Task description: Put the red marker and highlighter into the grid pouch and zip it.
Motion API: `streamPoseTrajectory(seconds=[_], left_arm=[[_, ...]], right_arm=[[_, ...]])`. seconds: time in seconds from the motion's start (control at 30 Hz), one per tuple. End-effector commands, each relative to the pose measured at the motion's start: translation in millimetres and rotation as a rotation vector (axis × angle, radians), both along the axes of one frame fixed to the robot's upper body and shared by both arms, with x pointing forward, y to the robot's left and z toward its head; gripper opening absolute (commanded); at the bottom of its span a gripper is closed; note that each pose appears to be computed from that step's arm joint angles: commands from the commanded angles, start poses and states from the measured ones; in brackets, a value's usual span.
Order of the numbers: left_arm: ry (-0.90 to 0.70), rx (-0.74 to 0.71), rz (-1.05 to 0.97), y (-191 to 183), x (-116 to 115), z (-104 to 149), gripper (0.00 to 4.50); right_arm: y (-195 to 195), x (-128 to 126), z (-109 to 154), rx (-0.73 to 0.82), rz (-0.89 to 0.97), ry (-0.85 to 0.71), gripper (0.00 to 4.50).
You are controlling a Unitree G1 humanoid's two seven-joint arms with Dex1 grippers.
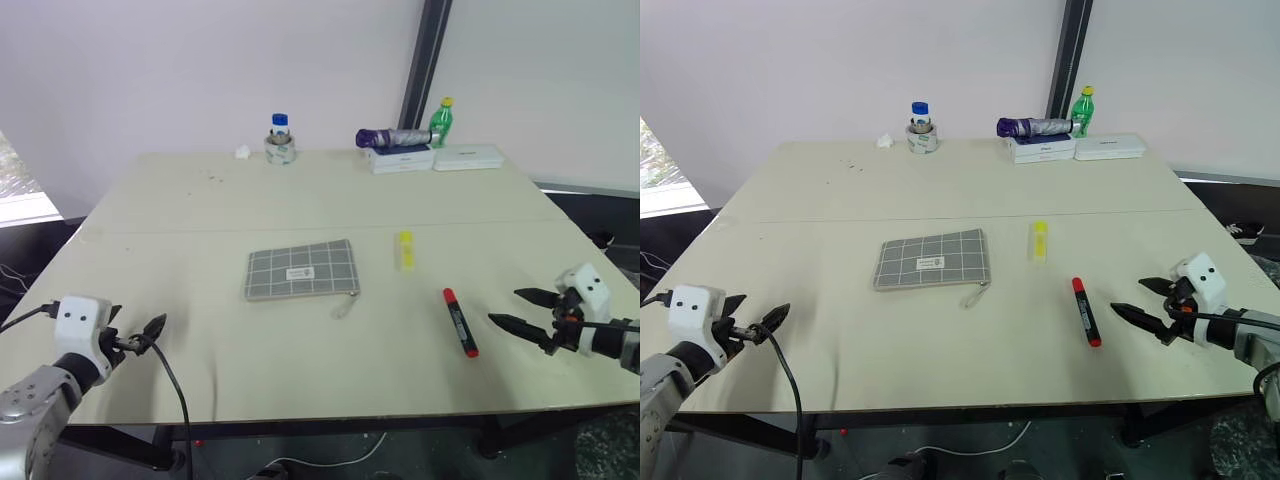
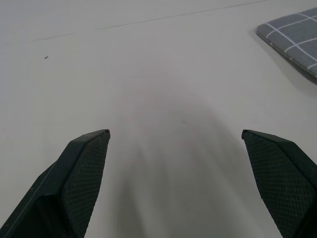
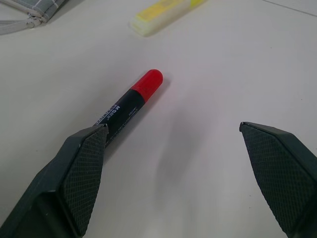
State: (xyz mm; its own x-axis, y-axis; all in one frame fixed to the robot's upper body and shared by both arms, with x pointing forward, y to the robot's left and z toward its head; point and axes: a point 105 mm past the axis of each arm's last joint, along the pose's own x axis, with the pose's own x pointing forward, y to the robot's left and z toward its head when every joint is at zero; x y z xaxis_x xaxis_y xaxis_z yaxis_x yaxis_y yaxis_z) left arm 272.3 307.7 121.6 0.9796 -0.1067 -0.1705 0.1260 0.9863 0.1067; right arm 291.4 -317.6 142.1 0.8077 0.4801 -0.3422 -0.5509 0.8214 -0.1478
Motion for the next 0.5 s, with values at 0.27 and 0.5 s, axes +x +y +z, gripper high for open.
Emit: streamPoseTrajectory(seconds=[0.27, 0.5], left_arm=[[-0.052, 0.040, 0.009, 0, 2, 16, 4.50], [-0.104, 0.126, -0.027, -12, 13, 21, 4.50]], right_arm=[[8, 11, 25, -0.013, 0.011, -0.115, 4.46], [63, 31, 46, 0.032, 0.136, -0.203, 4.46]])
